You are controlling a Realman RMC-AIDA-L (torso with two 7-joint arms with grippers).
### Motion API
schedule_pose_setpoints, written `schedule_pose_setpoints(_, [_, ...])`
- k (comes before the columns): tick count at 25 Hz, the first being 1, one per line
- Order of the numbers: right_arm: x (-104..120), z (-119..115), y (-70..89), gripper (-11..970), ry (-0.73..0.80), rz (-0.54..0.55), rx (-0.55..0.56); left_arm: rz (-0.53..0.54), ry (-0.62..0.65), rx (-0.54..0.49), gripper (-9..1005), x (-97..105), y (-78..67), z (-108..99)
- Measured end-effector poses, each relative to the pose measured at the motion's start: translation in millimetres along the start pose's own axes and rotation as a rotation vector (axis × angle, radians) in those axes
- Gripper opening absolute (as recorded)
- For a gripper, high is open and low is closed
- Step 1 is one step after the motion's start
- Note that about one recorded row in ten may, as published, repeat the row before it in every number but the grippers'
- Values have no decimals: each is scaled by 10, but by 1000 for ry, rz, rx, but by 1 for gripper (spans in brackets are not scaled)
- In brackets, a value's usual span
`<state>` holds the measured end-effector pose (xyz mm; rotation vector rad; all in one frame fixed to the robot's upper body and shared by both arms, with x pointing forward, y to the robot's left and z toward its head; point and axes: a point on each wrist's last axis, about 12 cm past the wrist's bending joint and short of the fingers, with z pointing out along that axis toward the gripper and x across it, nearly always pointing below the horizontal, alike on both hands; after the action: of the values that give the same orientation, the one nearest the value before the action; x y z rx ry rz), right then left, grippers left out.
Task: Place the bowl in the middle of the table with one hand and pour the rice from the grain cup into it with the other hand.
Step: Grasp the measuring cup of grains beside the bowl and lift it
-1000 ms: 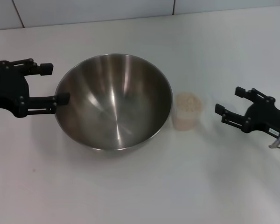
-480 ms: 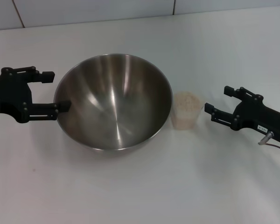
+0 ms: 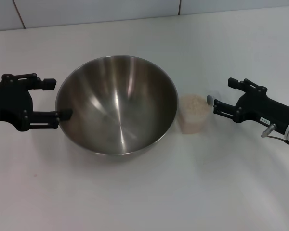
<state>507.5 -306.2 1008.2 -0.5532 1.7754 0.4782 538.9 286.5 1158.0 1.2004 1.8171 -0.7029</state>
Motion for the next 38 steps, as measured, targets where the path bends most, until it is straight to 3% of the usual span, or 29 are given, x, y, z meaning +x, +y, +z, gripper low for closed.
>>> schedule_pose_setpoints(11, [-13,82,29,768,-8,12,5,11,32,27,819,7,-27,45])
schedule_pose_setpoints(17, [-13,80,51,598,-55,-9,43,14,34,28,819,-2,-26,48])
schedule_pose_setpoints(22, [-15,85,57,341,-56,-10,40,9,36,30,819,-16,-17,57])
schedule_pose_setpoints(32, [-15,65,50,83,-66,-13,48,14,62,31,819,-12,-5,80])
schedule_pose_setpoints(38, [-207,-154,18,14,-320,-93,145,6,64,31,819,-15,-4,82])
